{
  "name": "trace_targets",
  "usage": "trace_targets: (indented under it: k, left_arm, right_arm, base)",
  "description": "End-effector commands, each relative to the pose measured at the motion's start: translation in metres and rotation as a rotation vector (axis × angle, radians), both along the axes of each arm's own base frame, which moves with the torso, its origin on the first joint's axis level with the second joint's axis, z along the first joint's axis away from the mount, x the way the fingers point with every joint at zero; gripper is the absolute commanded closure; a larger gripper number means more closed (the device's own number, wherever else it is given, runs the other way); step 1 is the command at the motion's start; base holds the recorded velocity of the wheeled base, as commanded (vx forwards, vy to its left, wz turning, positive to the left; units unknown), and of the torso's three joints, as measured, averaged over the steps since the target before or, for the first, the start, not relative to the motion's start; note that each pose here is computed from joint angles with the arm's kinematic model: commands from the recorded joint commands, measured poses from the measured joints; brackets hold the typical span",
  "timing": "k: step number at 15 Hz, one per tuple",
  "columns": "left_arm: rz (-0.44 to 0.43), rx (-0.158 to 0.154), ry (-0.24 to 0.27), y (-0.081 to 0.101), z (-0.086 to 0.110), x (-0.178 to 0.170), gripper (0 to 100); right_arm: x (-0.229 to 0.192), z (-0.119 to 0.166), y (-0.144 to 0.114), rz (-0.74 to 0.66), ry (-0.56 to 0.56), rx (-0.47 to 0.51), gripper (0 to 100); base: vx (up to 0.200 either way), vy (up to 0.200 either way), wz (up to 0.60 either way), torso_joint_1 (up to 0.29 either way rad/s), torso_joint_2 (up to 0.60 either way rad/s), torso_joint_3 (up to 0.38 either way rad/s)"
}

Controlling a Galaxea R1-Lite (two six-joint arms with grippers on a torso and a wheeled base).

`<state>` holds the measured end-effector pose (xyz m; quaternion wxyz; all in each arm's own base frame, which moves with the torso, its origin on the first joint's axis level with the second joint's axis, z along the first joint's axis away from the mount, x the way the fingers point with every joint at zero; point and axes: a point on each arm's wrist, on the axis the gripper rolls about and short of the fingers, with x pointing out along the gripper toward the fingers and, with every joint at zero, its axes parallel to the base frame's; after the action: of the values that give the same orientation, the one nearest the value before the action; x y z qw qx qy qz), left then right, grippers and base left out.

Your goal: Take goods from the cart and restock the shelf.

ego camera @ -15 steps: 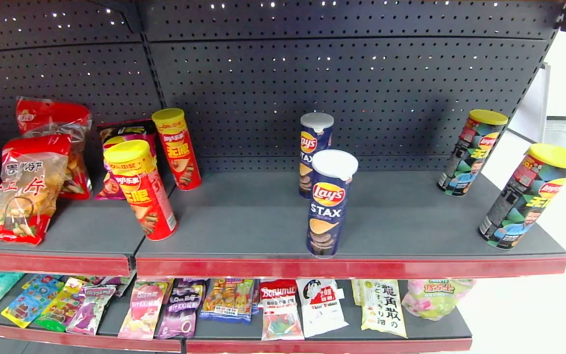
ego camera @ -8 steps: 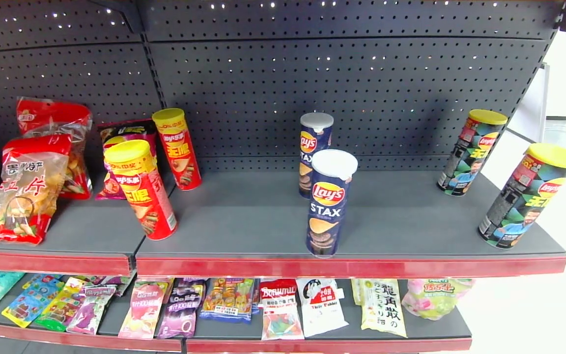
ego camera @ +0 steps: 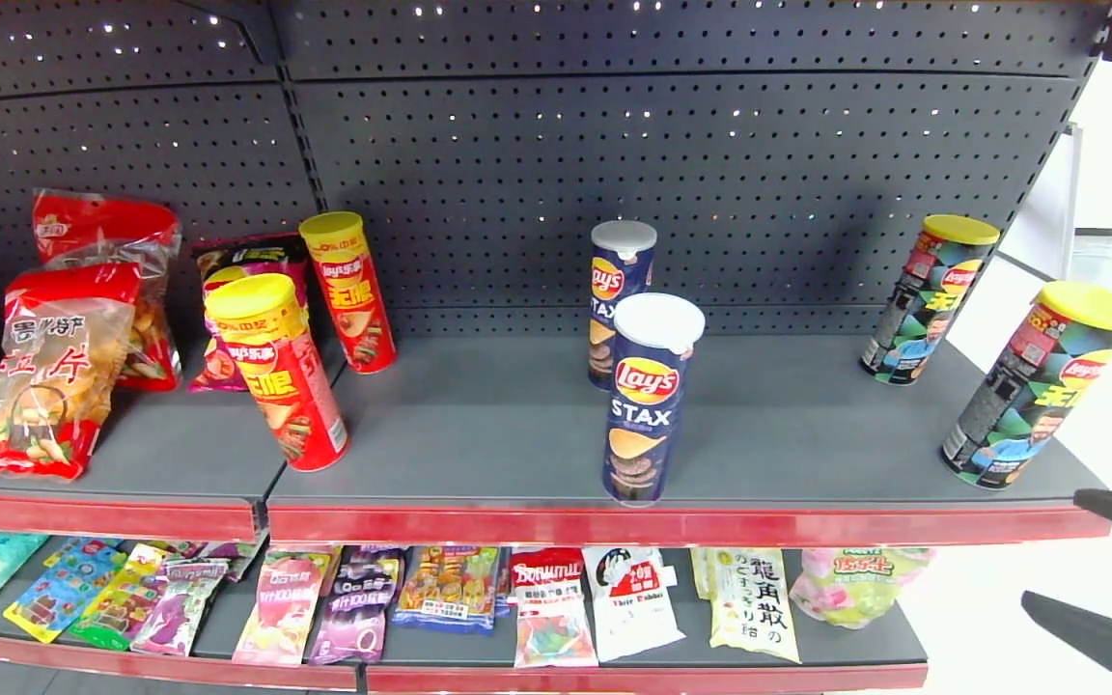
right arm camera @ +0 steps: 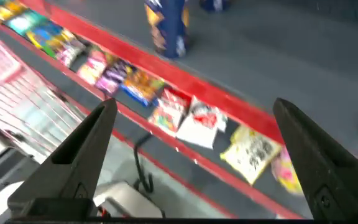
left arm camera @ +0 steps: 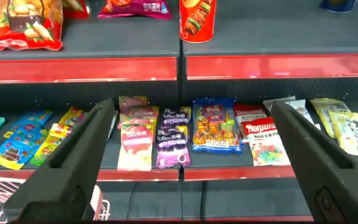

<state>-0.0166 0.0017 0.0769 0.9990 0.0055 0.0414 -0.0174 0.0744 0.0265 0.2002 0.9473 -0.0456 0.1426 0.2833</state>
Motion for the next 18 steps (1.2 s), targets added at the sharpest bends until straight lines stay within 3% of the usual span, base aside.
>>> trace_targets:
  k: [1, 7, 11, 18]
  left_arm:
    - [0.002, 0.001, 0.003, 0.0, 0.0, 0.0, 0]
    - [0.002, 0.001, 0.003, 0.0, 0.0, 0.0, 0]
    - [0.002, 0.001, 0.003, 0.0, 0.0, 0.0, 0]
    - [0.002, 0.001, 0.0, 0.0, 0.0, 0.0, 0]
  right_arm:
    - [0.018, -0.011, 0.004, -0.055, 0.095, -0.05, 0]
    - [0.06, -0.017, 0.015, -0.086, 0.214, -0.114, 0]
    - [0.101, -0.019, 0.023, -0.227, 0.268, -0.201, 0]
    - [0.148, -0.045, 0.068, -0.099, 0.242, -0.242, 0]
  base:
    - [0.0, 0.0, 0.0, 0.0, 0.0, 0.0]
    - [0.0, 0.0, 0.0, 0.0, 0.0, 0.0]
    - [0.0, 0.0, 0.0, 0.0, 0.0, 0.0]
    - [0.0, 0.0, 0.0, 0.0, 0.0, 0.0]
